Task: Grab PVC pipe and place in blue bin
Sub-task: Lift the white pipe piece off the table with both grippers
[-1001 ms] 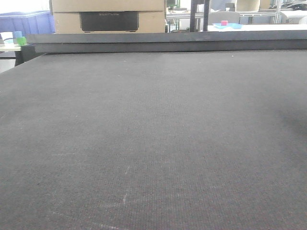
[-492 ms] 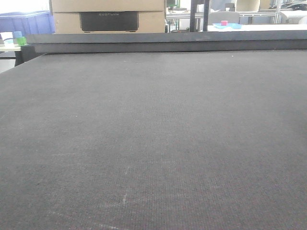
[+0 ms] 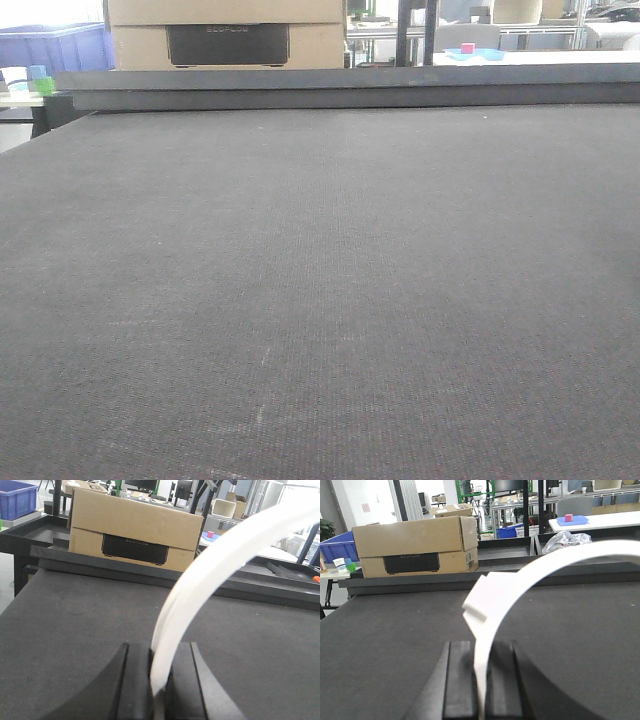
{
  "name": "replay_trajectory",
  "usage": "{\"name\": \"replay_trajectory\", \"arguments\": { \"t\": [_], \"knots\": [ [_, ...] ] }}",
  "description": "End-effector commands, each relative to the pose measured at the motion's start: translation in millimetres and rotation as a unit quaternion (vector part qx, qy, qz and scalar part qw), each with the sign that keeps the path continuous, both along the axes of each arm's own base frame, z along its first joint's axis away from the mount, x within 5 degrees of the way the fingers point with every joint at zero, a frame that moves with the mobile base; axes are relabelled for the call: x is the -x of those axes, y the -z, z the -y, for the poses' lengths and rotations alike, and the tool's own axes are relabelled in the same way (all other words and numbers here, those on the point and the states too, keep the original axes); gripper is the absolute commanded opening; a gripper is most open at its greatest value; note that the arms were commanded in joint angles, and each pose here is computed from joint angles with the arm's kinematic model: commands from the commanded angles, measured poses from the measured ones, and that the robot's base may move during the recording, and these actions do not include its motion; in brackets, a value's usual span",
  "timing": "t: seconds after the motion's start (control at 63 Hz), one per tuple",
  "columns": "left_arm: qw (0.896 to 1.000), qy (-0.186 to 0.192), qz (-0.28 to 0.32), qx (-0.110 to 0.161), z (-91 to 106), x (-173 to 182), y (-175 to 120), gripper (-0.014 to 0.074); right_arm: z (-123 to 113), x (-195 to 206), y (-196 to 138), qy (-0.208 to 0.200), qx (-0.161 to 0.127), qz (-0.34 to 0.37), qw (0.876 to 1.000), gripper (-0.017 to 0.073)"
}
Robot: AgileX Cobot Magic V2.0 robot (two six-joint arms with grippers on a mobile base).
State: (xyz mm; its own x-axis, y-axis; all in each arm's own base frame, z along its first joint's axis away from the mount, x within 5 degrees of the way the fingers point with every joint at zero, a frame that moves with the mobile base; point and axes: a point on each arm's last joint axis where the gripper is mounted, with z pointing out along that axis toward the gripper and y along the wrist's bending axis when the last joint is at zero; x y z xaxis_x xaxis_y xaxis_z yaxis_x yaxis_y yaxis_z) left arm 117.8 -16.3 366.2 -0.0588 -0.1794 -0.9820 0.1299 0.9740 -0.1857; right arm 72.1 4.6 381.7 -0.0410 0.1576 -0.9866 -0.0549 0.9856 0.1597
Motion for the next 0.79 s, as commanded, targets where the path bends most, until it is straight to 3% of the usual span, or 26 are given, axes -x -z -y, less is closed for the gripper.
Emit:
{"name": "replay_trajectory", "arguments": {
  "t": [0.0,0.778],
  "knots": [
    [1.000,0.000,0.017,0.010,-0.2,1.4,-3.9,-0.0111,0.3,1.4,-2.1,0.001,0.009,0.012,1.000,-0.0167],
    [1.000,0.000,0.017,0.010,-0.2,1.4,-3.9,-0.0111,0.3,1.4,-2.1,0.001,0.009,0.012,1.000,-0.0167]
  ]
}}
